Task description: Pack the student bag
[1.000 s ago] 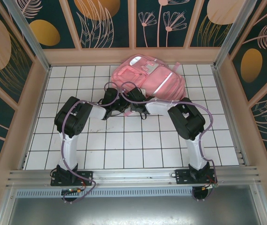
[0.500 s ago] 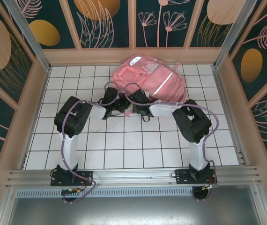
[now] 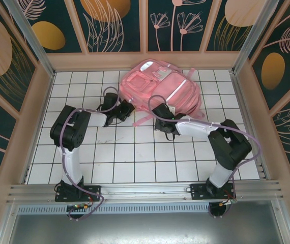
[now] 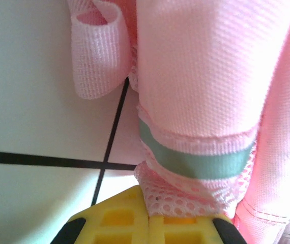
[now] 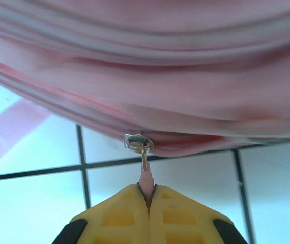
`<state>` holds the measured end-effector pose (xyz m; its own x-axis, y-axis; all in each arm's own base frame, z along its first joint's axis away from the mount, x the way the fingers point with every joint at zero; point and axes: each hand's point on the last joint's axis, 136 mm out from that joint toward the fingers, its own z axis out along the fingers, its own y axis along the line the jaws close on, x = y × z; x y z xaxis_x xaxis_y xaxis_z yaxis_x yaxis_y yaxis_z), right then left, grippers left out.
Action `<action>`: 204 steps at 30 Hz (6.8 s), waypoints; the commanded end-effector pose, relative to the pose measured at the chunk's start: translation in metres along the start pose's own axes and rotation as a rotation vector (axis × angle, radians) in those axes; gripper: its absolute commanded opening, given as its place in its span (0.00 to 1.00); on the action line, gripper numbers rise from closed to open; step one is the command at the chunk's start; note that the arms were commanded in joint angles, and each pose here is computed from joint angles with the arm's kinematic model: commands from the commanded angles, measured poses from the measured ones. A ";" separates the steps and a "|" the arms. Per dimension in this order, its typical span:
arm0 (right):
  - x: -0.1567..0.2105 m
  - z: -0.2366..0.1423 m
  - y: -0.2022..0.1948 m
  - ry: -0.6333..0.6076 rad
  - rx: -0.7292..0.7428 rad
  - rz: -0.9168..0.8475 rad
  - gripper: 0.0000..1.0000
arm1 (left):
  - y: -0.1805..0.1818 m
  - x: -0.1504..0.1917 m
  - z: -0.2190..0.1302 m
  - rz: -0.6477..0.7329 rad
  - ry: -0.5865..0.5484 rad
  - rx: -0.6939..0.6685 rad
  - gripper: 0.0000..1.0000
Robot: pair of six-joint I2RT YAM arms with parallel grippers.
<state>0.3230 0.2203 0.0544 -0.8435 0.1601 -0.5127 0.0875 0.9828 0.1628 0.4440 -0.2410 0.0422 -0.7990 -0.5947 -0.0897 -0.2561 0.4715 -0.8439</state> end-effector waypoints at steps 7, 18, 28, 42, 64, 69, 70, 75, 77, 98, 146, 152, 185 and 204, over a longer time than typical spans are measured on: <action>0.006 -0.025 -0.072 -0.008 0.170 0.030 0.00 | 0.044 -0.059 -0.041 0.005 -0.149 -0.169 0.00; 0.007 -0.025 -0.035 -0.014 0.027 0.011 0.00 | -0.001 -0.021 -0.055 0.046 -0.036 -0.088 0.42; 0.009 -0.021 -0.022 -0.015 0.001 0.002 0.00 | -0.044 0.092 -0.028 0.042 0.157 0.000 0.45; 0.015 -0.021 -0.019 -0.013 -0.009 0.004 0.00 | -0.066 0.130 0.026 0.076 0.205 0.020 0.48; 0.007 -0.024 -0.042 -0.029 0.076 -0.017 0.00 | 0.027 0.024 -0.091 0.040 -0.126 -0.350 0.00; 0.003 -0.020 -0.027 -0.015 0.041 -0.029 0.00 | 0.063 -0.008 -0.126 -0.019 -0.169 -0.388 0.00; 0.002 -0.019 -0.020 -0.011 0.023 -0.033 0.00 | 0.070 -0.014 -0.132 -0.022 -0.172 -0.393 0.00; 0.006 -0.019 0.018 -0.006 -0.048 -0.079 0.00 | 0.083 -0.047 -0.147 0.000 -0.178 -0.423 0.00; 0.010 -0.020 0.036 0.000 -0.089 -0.099 0.00 | 0.083 -0.054 -0.148 -0.004 -0.173 -0.416 0.00; 0.020 -0.012 0.077 0.004 -0.173 -0.136 0.00 | 0.014 0.070 -0.119 -0.198 0.003 -0.155 0.43; -0.038 0.007 0.000 -0.115 0.011 -0.149 0.00 | 0.064 0.019 -0.157 -0.014 -0.072 -0.357 0.00; -0.075 0.027 -0.009 -0.168 0.030 -0.150 0.00 | 0.056 0.011 -0.171 0.087 -0.021 -0.354 0.00; -0.143 0.009 -0.044 -0.210 0.009 0.052 0.52 | 0.021 0.077 -0.166 0.153 0.148 -0.181 0.24; -0.156 -0.157 -0.111 -0.649 -0.060 0.112 0.99 | -0.004 -0.126 -0.292 0.499 -0.730 -0.784 0.99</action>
<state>0.3669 0.0835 0.2450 -0.3996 0.3414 -0.8507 0.1112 0.9393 0.3247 0.3845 -0.0338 0.2177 -0.5293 -0.4280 -0.7326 -0.3343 0.8988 -0.2835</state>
